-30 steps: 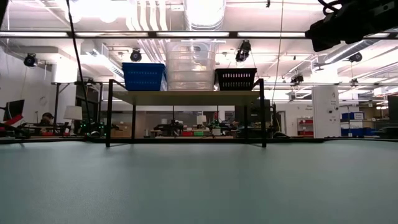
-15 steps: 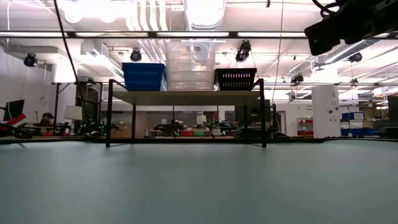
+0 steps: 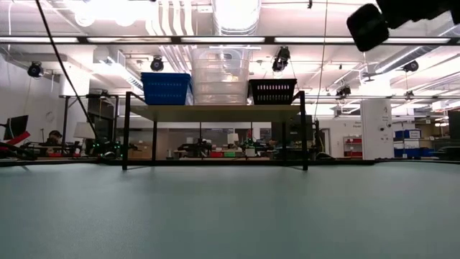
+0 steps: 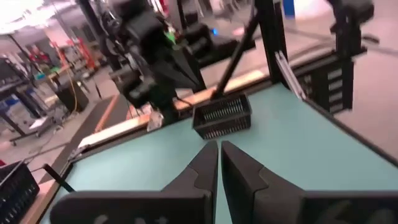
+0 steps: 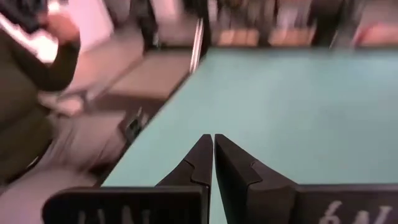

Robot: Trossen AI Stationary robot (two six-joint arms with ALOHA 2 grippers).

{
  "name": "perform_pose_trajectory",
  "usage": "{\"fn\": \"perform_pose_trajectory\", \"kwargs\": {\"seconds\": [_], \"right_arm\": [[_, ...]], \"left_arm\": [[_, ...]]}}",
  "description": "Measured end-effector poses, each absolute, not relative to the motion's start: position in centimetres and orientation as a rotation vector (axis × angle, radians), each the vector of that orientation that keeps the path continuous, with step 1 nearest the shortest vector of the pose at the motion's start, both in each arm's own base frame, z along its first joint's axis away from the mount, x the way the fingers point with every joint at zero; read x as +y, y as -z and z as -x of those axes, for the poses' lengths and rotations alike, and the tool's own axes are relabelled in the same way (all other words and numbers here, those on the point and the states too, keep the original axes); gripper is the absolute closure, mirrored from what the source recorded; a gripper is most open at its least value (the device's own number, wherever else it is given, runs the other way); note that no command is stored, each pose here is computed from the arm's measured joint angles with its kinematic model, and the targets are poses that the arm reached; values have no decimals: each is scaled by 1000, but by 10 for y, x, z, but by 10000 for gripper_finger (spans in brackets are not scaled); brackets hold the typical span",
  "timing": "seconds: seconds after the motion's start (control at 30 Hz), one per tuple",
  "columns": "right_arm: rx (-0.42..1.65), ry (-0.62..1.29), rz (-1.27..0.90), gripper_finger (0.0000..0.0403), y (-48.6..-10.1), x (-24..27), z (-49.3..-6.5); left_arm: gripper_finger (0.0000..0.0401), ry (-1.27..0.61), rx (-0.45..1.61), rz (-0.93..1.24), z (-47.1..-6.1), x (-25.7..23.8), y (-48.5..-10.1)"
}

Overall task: Stack baskets on shelf by color
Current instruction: Stack the black bin on the black bins on the shelf

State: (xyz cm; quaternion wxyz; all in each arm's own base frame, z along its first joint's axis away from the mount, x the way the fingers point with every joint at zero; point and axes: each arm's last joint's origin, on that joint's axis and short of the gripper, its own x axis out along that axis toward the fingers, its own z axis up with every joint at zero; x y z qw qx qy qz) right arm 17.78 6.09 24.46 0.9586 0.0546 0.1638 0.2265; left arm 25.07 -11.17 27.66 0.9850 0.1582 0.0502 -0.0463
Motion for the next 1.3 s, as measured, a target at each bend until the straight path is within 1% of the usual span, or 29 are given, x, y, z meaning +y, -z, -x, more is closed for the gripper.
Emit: {"fn": "perform_pose_trajectory", "kwargs": {"seconds": [0.13, 0.27, 0.37, 0.47, 0.57, 0.63, 0.73, 0.83, 0.97, 1.1, 1.2, 1.3], "right_arm": [[667, -375, -249, 394, -249, 74, -183], [1121, -201, -393, 394, -253, 89, -179], [1426, -73, -388, 394, -253, 103, -171], [1582, -90, -319, 394, -247, 125, -166], [1627, -139, -267, 391, -237, 153, -160], [1649, -140, -235, 381, -230, 169, -156], [1629, -109, -178, 357, -218, 189, -150], [1600, -121, -184, 328, -210, 207, -148], [1630, -71, -201, 292, -199, 216, -147], [1658, -66, -194, 265, -194, 219, -146], [1653, -47, -159, 254, -188, 218, -147], [1628, -10, -107, 252, -179, 219, -149]], "left_arm": [[397, 83, 24, -284, -238, -105, -277], [397, 79, -5, -272, -231, -102, -278], [397, 77, -20, -268, -228, -101, -281], [397, 76, -26, -271, -228, -101, -282], [397, 76, -25, -272, -228, -101, -282], [397, 76, -26, -271, -228, -101, -282], [397, 76, -22, -273, -228, -101, -282], [397, 76, -24, -286, -228, -101, -282], [397, 75, -27, -331, -228, -101, -282], [397, 75, -28, -341, -228, -101, -283], [397, 75, -29, -340, -228, -101, -283], [397, 75, -26, -347, -228, -101, -282]]}}
